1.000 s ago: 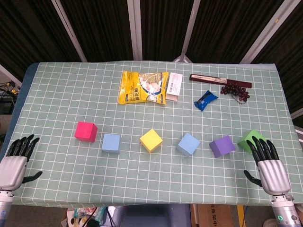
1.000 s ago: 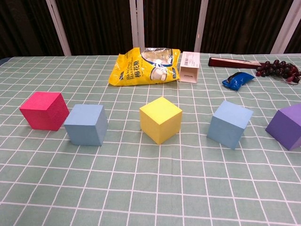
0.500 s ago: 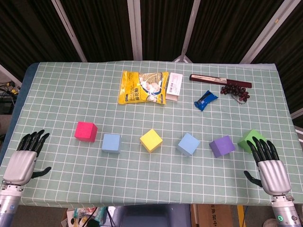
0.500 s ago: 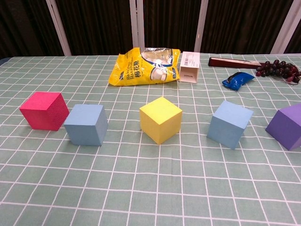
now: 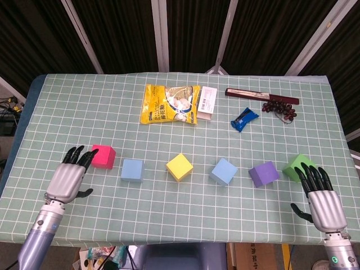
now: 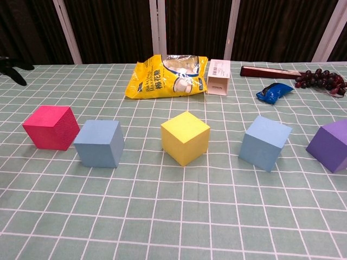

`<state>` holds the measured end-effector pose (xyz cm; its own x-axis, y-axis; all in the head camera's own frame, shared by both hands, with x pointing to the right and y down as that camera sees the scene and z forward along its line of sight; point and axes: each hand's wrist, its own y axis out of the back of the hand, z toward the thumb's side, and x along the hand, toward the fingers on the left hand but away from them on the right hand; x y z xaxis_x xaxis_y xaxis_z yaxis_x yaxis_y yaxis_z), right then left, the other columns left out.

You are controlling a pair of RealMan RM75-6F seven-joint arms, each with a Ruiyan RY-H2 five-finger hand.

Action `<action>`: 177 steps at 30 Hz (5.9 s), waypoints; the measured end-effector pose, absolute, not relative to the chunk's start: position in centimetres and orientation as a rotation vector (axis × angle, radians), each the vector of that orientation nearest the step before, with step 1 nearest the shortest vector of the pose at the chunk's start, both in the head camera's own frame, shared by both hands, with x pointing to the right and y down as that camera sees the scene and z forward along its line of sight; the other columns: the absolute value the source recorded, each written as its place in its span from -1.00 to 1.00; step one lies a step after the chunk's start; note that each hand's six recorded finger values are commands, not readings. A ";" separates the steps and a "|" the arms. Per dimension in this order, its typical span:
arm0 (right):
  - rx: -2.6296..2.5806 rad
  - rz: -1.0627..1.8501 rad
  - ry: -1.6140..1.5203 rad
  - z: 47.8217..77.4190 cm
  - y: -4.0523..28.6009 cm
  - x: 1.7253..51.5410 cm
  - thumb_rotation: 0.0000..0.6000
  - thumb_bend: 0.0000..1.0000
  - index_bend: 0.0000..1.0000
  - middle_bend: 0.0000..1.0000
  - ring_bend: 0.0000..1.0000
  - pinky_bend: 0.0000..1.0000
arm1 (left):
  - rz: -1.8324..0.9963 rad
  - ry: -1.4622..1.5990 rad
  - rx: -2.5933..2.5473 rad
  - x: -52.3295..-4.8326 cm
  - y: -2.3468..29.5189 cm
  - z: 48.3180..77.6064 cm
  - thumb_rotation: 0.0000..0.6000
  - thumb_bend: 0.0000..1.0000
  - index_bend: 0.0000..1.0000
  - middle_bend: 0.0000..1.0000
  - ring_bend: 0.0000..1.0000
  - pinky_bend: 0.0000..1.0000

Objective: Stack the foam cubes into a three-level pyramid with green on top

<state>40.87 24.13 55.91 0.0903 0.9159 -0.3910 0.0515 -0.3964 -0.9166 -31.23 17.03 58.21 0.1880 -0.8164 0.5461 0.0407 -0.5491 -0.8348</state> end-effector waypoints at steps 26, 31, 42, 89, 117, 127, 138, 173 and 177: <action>-1.622 1.421 -1.022 55.8 23.9 41.4 1.00 -0.56 -1.00 -1.00 -1.00 -0.95 | -1.521 0.575 -1.747 -20.4 15.3 64.9 1.00 -0.61 -1.00 -0.57 -1.00 -1.00; -1.630 1.423 -1.026 55.9 23.9 41.4 1.00 -0.56 -1.00 -1.00 -1.00 -0.95 | -1.538 0.550 -1.735 -19.8 15.4 65.9 1.00 -0.50 -1.00 -0.54 -1.00 -1.00; -1.642 1.430 -1.040 55.8 23.9 41.6 1.00 -0.56 -1.00 -1.00 -1.00 -0.95 | -1.517 0.545 -1.742 -18.0 15.2 67.1 1.00 -0.33 -1.00 -0.41 -1.00 -1.00; -1.701 1.466 -1.134 55.4 23.9 42.5 1.00 -0.56 -1.00 -1.00 -1.00 -0.95 | -1.346 0.487 -1.833 -7.3 10.6 69.7 1.00 -0.28 -1.00 -0.38 -1.00 -1.00; -1.699 1.463 -1.136 55.3 23.9 42.5 1.00 -0.56 -1.00 -1.00 -1.00 -0.95 | -1.316 0.572 -1.805 -8.2 8.9 69.5 1.00 -0.28 -1.00 -0.38 -1.00 -1.00; -1.694 1.462 -1.134 55.3 23.9 42.5 1.00 -0.56 -1.00 -1.00 -1.00 -0.95 | -1.316 0.590 -1.843 -8.6 9.1 70.2 1.00 -0.28 -1.00 -0.38 -1.00 -1.00; -1.691 1.462 -1.131 55.3 23.9 42.5 1.00 -0.56 -1.00 -1.00 -1.00 -0.95 | -1.289 0.603 -1.870 -8.2 9.1 70.1 1.00 -0.28 -1.00 -0.39 -1.00 -1.00; -1.690 1.458 -1.127 55.3 23.9 42.4 1.00 -0.56 -1.00 -1.00 -1.00 -0.95 | -1.299 0.586 -1.893 -9.4 9.1 70.1 1.00 -0.53 -1.00 -0.90 -1.00 -1.00; -1.690 1.458 -1.127 55.3 23.9 42.4 1.00 -0.56 -1.00 -1.00 -1.00 -0.95 | -1.298 0.593 -1.897 -9.7 9.1 69.8 1.00 -0.70 -1.00 -1.00 -1.00 -1.00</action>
<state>42.39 23.93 55.28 0.0214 0.8974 -0.4407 0.2003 -0.4357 -0.8775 -9.75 9.11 69.77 0.3787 -0.7233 0.5774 0.0362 -0.6118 -0.7902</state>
